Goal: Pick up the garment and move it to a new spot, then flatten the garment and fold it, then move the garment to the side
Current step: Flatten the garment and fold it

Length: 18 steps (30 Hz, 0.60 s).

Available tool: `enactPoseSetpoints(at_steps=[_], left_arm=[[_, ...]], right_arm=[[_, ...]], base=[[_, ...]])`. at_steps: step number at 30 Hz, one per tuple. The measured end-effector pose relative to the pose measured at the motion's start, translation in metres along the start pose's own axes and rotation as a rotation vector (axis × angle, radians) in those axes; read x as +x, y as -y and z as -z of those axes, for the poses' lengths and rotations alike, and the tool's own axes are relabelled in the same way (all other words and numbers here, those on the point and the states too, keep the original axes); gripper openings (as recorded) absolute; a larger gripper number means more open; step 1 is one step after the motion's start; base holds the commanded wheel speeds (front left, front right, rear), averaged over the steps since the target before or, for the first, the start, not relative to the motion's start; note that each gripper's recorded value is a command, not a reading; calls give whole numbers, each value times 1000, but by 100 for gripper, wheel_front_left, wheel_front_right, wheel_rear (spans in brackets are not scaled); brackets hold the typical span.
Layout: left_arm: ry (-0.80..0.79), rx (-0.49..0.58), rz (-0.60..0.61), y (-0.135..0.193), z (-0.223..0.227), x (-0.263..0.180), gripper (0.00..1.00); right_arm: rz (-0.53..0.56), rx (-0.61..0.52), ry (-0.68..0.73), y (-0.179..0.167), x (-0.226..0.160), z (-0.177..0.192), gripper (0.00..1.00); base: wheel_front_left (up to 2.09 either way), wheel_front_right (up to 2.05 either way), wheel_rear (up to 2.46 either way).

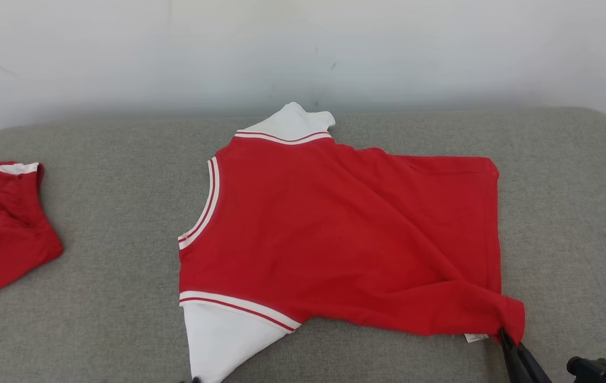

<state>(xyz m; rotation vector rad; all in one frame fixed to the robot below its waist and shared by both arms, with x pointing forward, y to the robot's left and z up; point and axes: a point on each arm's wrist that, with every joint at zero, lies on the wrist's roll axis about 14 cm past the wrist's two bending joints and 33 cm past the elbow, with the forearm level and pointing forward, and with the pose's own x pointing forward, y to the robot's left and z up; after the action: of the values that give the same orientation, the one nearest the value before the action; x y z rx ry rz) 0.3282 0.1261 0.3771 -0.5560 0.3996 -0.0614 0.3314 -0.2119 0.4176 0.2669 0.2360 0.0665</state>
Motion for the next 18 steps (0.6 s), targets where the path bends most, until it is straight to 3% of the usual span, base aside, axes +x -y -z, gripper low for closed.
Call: enactPoseSetpoints(at_steps=[14,18], left_arm=[[-46,19,19,8,12,9,100],[-98,158,41,8,20,12,100]], right_arm=[[11,3,-25,3,1,7,0],[9,4,-17,3,3,4,0]], base=[[0,0,0],[0,0,0]])
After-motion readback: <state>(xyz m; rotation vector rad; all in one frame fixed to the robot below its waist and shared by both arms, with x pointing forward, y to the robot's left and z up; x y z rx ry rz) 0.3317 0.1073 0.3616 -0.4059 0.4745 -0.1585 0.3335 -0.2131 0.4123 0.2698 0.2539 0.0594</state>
